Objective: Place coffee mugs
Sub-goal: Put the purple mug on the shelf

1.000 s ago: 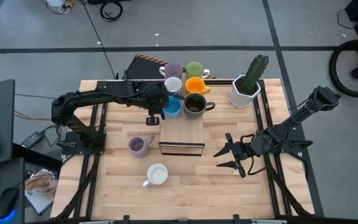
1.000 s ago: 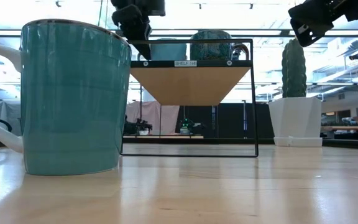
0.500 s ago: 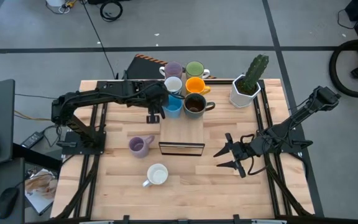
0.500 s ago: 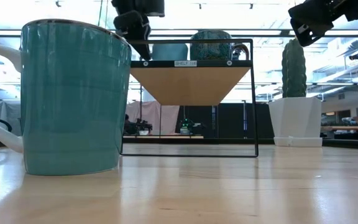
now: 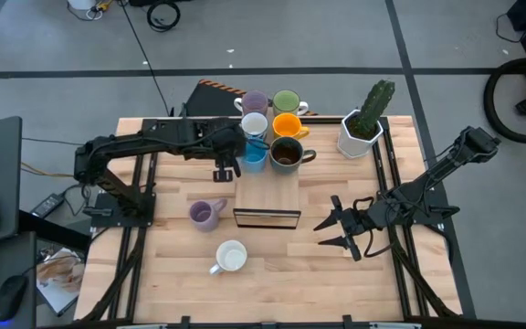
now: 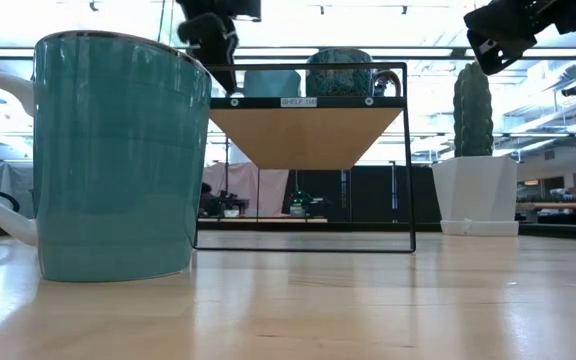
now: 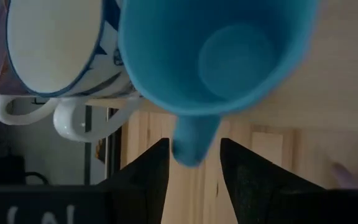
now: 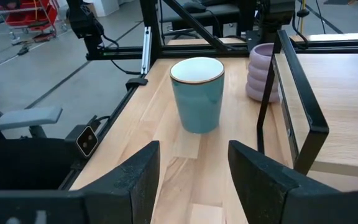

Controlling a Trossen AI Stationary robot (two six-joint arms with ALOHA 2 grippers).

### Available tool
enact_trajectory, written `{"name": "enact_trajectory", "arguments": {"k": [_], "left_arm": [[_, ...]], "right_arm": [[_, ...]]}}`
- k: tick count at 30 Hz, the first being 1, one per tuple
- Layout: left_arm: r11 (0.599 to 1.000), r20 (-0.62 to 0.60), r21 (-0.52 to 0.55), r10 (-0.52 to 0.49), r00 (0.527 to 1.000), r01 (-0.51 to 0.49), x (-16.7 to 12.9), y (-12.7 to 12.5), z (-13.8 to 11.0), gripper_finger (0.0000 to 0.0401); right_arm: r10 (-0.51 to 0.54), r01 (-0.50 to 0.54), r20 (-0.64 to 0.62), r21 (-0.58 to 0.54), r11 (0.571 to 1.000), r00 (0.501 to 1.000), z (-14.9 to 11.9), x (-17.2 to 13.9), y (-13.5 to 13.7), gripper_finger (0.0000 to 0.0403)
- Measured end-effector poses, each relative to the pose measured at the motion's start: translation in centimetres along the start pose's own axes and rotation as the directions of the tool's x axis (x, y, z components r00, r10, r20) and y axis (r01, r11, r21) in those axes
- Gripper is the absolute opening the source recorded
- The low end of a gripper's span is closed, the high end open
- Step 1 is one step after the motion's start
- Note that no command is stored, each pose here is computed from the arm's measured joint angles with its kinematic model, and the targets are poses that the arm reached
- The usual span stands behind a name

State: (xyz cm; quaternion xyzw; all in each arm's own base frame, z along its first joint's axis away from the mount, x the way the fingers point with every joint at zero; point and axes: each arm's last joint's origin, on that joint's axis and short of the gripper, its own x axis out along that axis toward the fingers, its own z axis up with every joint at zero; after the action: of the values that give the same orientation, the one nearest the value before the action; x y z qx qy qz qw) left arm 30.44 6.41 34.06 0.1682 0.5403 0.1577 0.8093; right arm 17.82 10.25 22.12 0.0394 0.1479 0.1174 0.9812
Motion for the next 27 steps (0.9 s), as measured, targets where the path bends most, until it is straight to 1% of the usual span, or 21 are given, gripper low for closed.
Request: {"name": "enact_trajectory", "arguments": {"k": [3, 5, 6, 8, 9, 12, 15, 17, 19, 21, 23, 25, 27], "left_arm": [[1.000, -0.008, 0.007, 0.019, 1.000, -0.019, -1.6, -0.1, 0.0, 0.0150], [0.999, 0.010, -0.029, 0.020, 1.000, -0.019, -2.8, -0.1, 0.2, 0.0151], [0.999, 0.011, -0.049, 0.002, 1.000, -0.001, -3.2, -0.3, 0.2, 0.0151], [0.993, 0.032, -0.098, -0.056, 0.998, 0.059, -4.0, -0.9, 0.4, 0.0151], [0.987, 0.028, -0.121, -0.101, 0.994, 0.104, -4.2, -1.3, 0.3, 0.0151], [0.961, -0.040, -0.187, -0.217, 0.975, 0.206, -4.6, -2.7, -0.4, 0.0151], [0.947, -0.124, -0.227, -0.260, 0.958, 0.227, -4.3, -4.7, -1.3, 0.0150], [0.947, -0.172, -0.227, -0.270, 0.947, 0.228, -4.0, -6.3, -1.8, 0.0151], [0.947, -0.195, -0.224, -0.273, 0.942, 0.228, -3.9, -7.7, -2.4, 0.0151], [0.951, -0.208, -0.216, -0.265, 0.941, 0.220, -3.3, -9.0, -2.8, 0.0151], [0.961, -0.237, -0.201, -0.236, 0.943, 0.190, -2.5, -10.2, -3.4, 0.0151], [0.967, -0.242, -0.199, -0.208, 0.948, 0.162, -1.6, -10.9, -3.9, 0.0150], [0.967, -0.251, -0.198, -0.207, 0.946, 0.159, -0.6, -11.5, -4.4, 0.0150]], "right_arm": [[0.000, 0.000, -0.001, -0.008, 1.000, 1.000, 0.0, 0.0, 0.0, 0.0196], [0.001, -0.001, 0.001, -0.023, 1.000, 1.000, 0.0, 0.0, 0.0, 0.0196], [0.001, -0.001, 0.003, -0.025, 1.000, 1.000, 0.0, 0.0, 0.0, 0.0196], [0.001, -0.001, 0.004, -0.031, 1.000, 1.000, 0.0, 0.0, 0.0, 0.0196], [0.002, -0.001, 0.006, -0.039, 0.999, 1.000, 0.1, 0.0, 0.0, 0.0196], [0.002, -0.002, 0.008, -0.059, 0.998, 1.000, 0.1, 0.0, 0.0, 0.0196], [0.003, -0.002, 0.015, -0.085, 0.996, 1.000, 0.2, 0.0, 0.0, 0.0196], [0.002, 0.000, 0.019, -0.103, 0.995, 1.000, 0.2, 0.0, 0.0, 0.0196], [-0.001, 0.004, 0.024, -0.120, 0.993, 1.000, 0.3, 0.0, -0.1, 0.0196], [-0.007, 0.011, 0.033, -0.137, 0.991, 0.999, 0.4, 0.1, -0.2, 0.0196], [-0.015, 0.021, 0.043, -0.146, 0.989, 0.999, 0.5, 0.1, -0.4, 0.0196], [-0.025, 0.032, 0.049, -0.152, 0.988, 0.998, 0.6, 0.2, -0.6, 0.0196], [-0.032, 0.041, 0.058, -0.154, 0.987, 0.998, 0.7, 0.2, -0.8, 0.0196]]}}
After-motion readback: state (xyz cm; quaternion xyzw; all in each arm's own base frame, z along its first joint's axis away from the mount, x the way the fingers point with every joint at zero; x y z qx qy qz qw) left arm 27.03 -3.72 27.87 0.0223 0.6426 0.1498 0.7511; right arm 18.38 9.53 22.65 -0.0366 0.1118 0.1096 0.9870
